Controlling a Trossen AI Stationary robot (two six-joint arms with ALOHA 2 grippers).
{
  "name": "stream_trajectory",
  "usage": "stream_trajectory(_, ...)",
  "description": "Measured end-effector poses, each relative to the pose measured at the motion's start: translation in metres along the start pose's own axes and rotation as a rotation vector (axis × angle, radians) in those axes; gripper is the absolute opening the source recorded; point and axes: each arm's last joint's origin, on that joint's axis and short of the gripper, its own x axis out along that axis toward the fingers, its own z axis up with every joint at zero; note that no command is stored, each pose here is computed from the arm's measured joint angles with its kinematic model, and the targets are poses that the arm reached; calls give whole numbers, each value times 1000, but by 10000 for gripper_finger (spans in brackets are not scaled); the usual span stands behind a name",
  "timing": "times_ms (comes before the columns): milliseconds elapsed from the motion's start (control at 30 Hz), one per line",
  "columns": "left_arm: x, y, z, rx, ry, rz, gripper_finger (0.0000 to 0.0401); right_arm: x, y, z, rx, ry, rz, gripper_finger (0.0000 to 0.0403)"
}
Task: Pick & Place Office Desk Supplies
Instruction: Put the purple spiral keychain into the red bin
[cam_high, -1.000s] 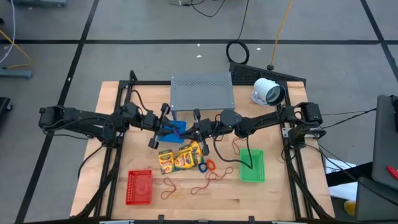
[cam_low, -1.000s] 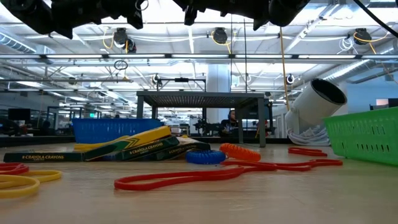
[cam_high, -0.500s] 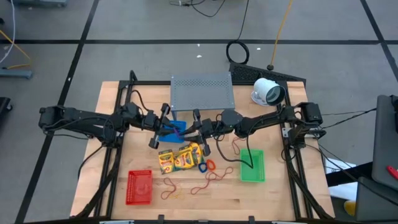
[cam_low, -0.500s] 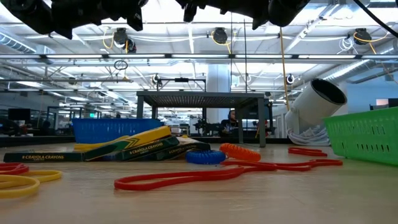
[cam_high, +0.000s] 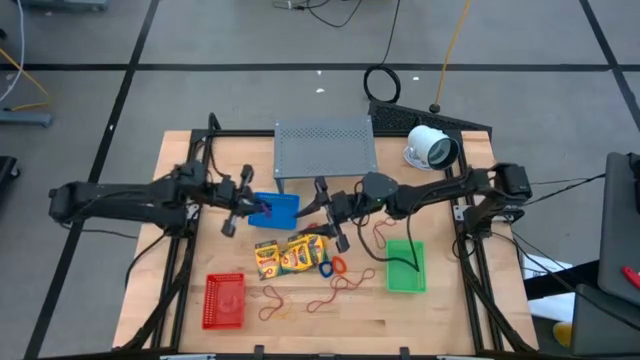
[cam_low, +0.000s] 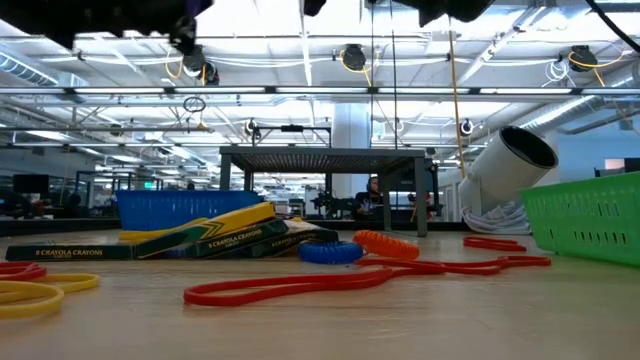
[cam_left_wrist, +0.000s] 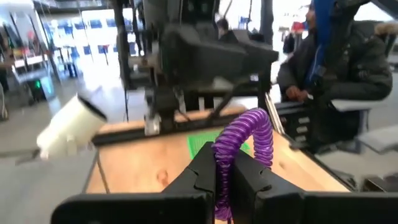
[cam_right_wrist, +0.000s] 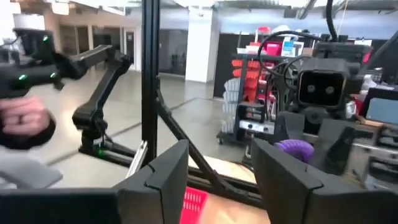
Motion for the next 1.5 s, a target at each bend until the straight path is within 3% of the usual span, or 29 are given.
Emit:
stream_trajectory(133,-25,-10,0,-84,60,13,16,-10,-1,13,-35,53,-96,166)
stream_trajectory(300,-43,-27,-2,-220,106,-51,16,-23,-3,20,-60,183,-279,161)
stream_trajectory(500,-55,-45,-4,-353,348,-94,16,-34,-3,15,-11,299,-452,160)
stream_trajectory(733,-48,-66,-9,-466,582,-127,16,-48,3,-8,91,285,-588,160)
stream_trajectory(967,-27,-101,-22,-554,766,-171,16,-63,16,-37,160,188,-604,160)
stream_trajectory(1200,-9,-145,-18,-582,867,-103,16,-77,21,-51,203,158,-608,160)
stream_trajectory(1300,-2,-161,-18,-569,899,-37,15,-76,24,-51,207,161,-594,160)
stream_trajectory(1500,4,-182,-50,-556,1093,145,15,-72,37,-49,198,150,-547,160)
